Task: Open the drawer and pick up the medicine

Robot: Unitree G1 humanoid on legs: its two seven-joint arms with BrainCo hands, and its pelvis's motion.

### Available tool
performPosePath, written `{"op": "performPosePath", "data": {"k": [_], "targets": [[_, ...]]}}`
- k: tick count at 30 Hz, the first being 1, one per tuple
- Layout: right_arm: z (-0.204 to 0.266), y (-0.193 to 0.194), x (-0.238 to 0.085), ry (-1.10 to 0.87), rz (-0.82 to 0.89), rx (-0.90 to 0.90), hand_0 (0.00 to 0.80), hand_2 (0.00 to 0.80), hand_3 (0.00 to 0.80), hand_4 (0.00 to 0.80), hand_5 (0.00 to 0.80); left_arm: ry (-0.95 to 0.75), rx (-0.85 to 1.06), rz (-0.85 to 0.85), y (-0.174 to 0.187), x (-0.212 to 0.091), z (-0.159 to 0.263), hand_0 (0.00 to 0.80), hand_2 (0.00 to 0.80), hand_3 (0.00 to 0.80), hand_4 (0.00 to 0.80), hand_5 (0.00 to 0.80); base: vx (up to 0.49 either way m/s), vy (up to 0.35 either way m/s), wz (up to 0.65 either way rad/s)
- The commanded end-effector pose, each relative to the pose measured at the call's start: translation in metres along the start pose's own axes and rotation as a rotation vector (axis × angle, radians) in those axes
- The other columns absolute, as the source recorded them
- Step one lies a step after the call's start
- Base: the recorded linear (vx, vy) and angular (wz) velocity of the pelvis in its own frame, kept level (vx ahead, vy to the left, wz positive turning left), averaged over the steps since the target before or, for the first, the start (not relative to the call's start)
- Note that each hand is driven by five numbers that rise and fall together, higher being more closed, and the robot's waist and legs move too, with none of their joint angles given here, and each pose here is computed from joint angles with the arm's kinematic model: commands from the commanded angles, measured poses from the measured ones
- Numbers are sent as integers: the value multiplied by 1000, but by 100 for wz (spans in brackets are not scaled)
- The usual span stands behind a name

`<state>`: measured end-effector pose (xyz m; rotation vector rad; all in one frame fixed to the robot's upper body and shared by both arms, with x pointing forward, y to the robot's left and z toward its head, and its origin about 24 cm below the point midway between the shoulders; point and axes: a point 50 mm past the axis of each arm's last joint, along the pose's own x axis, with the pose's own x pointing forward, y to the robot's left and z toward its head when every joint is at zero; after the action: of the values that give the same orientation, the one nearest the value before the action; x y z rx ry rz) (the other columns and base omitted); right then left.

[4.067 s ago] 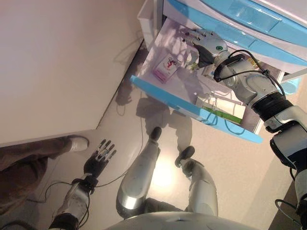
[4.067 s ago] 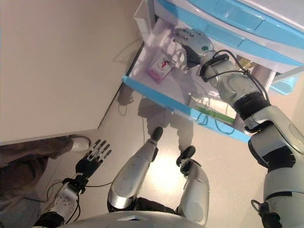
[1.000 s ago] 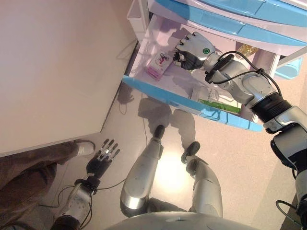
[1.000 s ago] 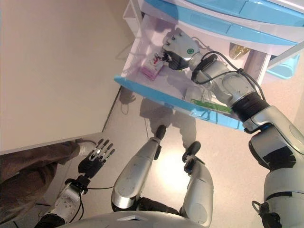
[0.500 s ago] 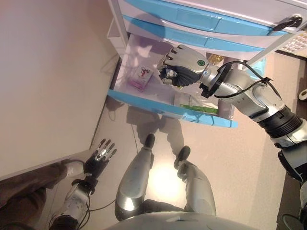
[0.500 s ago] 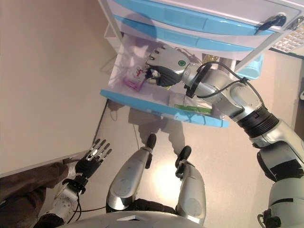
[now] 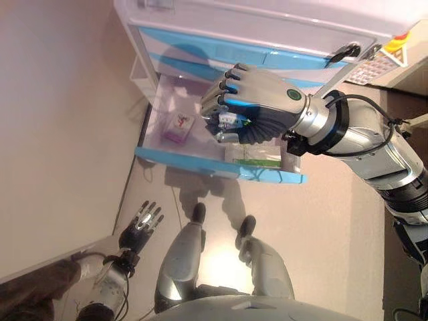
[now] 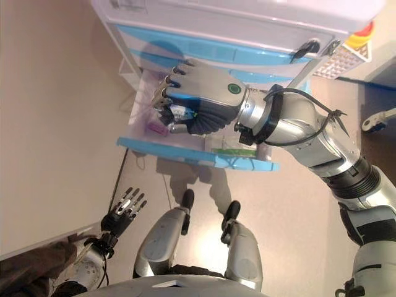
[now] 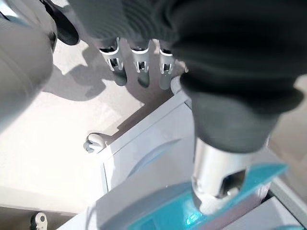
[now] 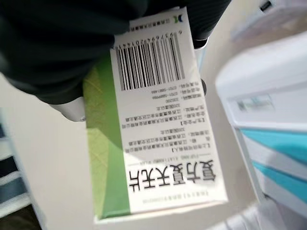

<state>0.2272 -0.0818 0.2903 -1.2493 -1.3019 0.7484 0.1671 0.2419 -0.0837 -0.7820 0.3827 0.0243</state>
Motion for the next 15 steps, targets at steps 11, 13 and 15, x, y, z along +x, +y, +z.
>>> {"op": "performPosePath", "data": {"k": [11, 13, 15], "targets": [[22, -31, -6, -92, -191, 38, 800, 800, 800, 800, 800, 75, 2, 86, 16, -27, -26, 0, 0, 0, 0, 0, 46, -2, -6], [22, -34, -7, -88, -221, 49, 800, 800, 800, 800, 800, 77, -5, 95, 17, -28, -27, 0, 0, 0, 0, 0, 54, -4, -5], [22, -37, -7, -87, -247, 51, 800, 800, 800, 800, 800, 82, -11, 104, 18, -29, -30, 0, 0, 0, 0, 0, 59, 4, -3]]}}
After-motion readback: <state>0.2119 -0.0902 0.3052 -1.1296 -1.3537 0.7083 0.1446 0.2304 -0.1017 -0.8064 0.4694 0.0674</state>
